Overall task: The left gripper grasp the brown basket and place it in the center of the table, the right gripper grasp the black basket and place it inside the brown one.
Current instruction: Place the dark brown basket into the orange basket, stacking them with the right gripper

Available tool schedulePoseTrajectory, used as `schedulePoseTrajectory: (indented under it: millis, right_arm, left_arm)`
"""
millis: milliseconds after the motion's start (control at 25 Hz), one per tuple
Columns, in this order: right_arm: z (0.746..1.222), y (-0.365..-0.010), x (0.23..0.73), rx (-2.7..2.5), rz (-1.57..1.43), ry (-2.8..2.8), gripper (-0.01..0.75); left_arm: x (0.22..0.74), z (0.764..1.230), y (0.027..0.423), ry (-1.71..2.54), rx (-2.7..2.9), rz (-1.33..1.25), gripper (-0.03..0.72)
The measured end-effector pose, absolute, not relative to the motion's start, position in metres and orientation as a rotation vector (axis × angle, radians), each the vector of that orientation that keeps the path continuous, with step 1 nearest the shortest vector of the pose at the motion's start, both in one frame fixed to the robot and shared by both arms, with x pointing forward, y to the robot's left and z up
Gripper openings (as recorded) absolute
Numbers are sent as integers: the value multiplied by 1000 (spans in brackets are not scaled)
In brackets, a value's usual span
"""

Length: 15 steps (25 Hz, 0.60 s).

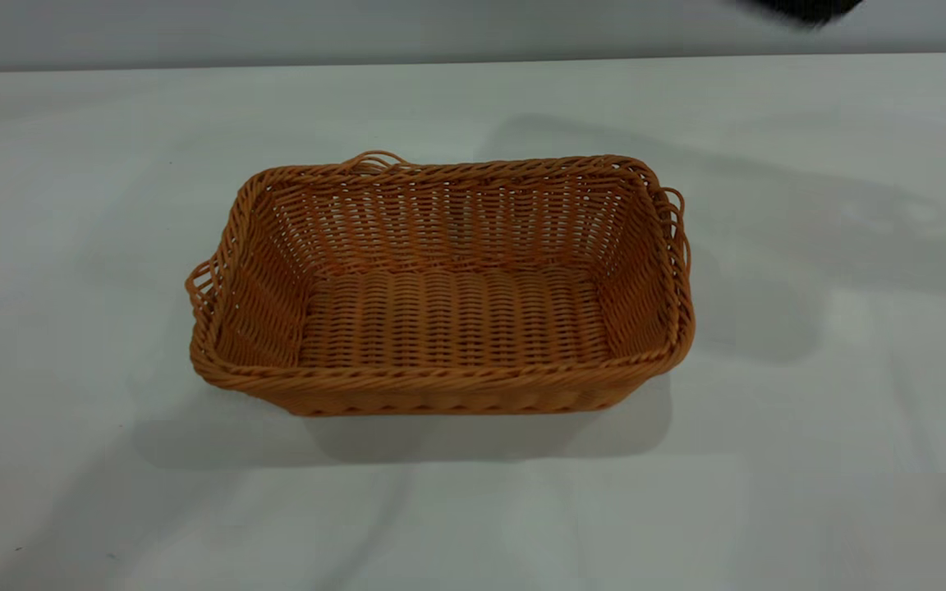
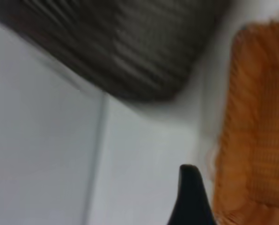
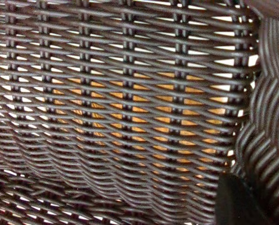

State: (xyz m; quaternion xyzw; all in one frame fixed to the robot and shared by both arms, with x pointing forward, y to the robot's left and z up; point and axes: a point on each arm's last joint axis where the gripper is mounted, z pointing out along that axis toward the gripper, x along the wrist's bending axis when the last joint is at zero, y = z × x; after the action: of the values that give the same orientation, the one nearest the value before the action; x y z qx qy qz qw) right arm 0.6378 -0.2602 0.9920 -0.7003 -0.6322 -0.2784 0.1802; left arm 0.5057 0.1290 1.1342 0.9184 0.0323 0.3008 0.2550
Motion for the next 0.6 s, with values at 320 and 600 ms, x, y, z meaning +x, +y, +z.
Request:
schedulePoseTrajectory:
  millis: [320,600]
  right_arm:
    - [923,-159,625,-1821,-435,-2021,97]
    - [872,-143,622,-1844,-287,-1983,97]
  left_arm:
    - [461,1189,156,105,2331,959,463]
    - [455,1195,160,100,2316,978,463]
